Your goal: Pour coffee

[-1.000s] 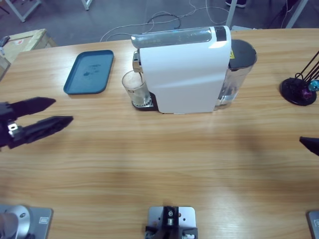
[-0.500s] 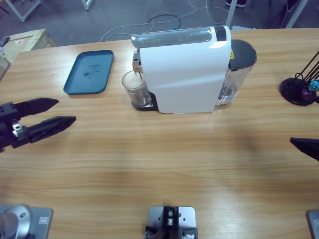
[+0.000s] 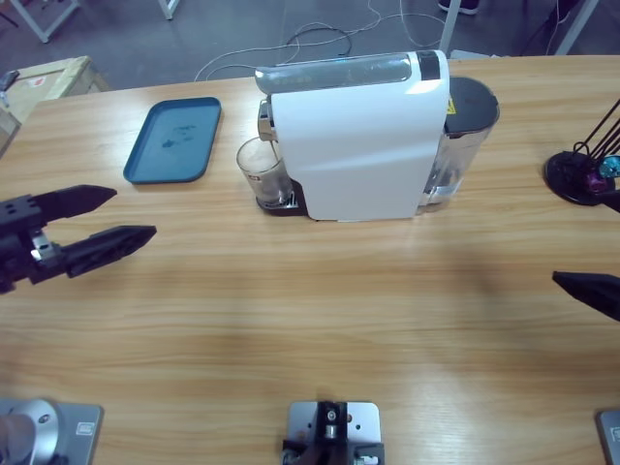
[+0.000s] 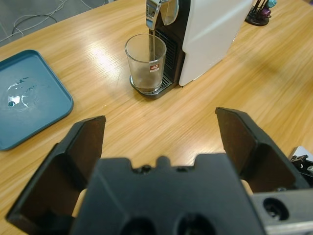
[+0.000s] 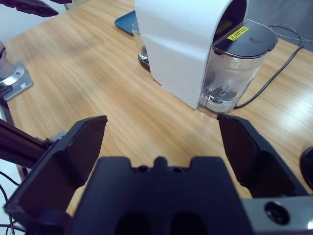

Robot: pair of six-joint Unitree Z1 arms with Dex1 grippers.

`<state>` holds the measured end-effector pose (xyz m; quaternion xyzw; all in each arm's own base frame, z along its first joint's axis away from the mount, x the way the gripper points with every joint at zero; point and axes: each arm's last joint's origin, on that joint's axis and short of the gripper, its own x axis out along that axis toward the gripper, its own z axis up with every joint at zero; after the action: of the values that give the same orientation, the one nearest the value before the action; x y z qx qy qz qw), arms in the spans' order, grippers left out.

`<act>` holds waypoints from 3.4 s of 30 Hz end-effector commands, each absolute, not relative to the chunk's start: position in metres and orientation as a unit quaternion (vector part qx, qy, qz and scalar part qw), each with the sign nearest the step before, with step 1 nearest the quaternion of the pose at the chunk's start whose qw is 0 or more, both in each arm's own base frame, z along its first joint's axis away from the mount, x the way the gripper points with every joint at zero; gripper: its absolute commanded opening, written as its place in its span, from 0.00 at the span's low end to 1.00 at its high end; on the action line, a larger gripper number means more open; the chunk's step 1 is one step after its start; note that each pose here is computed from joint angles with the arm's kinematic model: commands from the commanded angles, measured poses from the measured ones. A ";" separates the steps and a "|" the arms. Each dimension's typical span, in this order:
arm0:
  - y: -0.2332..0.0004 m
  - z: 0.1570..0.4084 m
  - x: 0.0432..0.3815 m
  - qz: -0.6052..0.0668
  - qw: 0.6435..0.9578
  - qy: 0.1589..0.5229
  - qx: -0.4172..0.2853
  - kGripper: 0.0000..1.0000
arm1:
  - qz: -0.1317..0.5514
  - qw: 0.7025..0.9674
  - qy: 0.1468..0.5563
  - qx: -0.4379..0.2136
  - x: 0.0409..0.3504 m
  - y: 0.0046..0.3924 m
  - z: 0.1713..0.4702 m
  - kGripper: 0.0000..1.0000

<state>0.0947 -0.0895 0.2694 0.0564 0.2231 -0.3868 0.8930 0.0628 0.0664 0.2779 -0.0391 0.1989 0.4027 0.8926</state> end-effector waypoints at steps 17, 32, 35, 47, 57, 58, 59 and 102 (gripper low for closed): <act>-0.095 0.256 0.099 -0.389 0.884 0.247 0.074 0.98 | 0.410 0.880 0.234 -0.055 0.068 0.073 0.263 1.00; -0.137 0.229 0.146 -0.397 0.870 0.263 0.127 0.98 | 0.412 0.878 0.238 -0.055 0.069 0.075 0.262 1.00; -0.150 0.215 0.162 -0.399 0.866 0.266 0.140 0.98 | 0.412 0.878 0.238 -0.055 0.069 0.075 0.262 1.00; -0.181 0.186 0.204 -0.425 0.869 0.227 0.108 0.98 | 0.411 0.877 0.242 -0.057 0.070 0.076 0.262 1.00; -0.196 0.173 0.226 -0.421 0.874 0.217 0.104 0.99 | 0.410 0.876 0.246 -0.058 0.071 0.077 0.262 1.00; -0.197 0.173 0.228 -0.421 0.874 0.217 0.104 0.99 | 0.410 0.876 0.247 -0.059 0.071 0.077 0.262 1.00; -0.198 0.172 0.230 -0.421 0.874 0.217 0.104 0.99 | 0.410 0.876 0.247 -0.059 0.072 0.077 0.262 1.00; -0.141 0.201 0.230 -0.283 0.935 0.186 0.101 0.60 | 0.409 0.874 0.257 -0.062 0.075 0.081 0.261 1.00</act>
<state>0.2251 -0.1811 0.1802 0.1059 0.2122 -0.3778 0.8950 0.0752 0.0783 0.2684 -0.0545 0.2437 0.3980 0.8827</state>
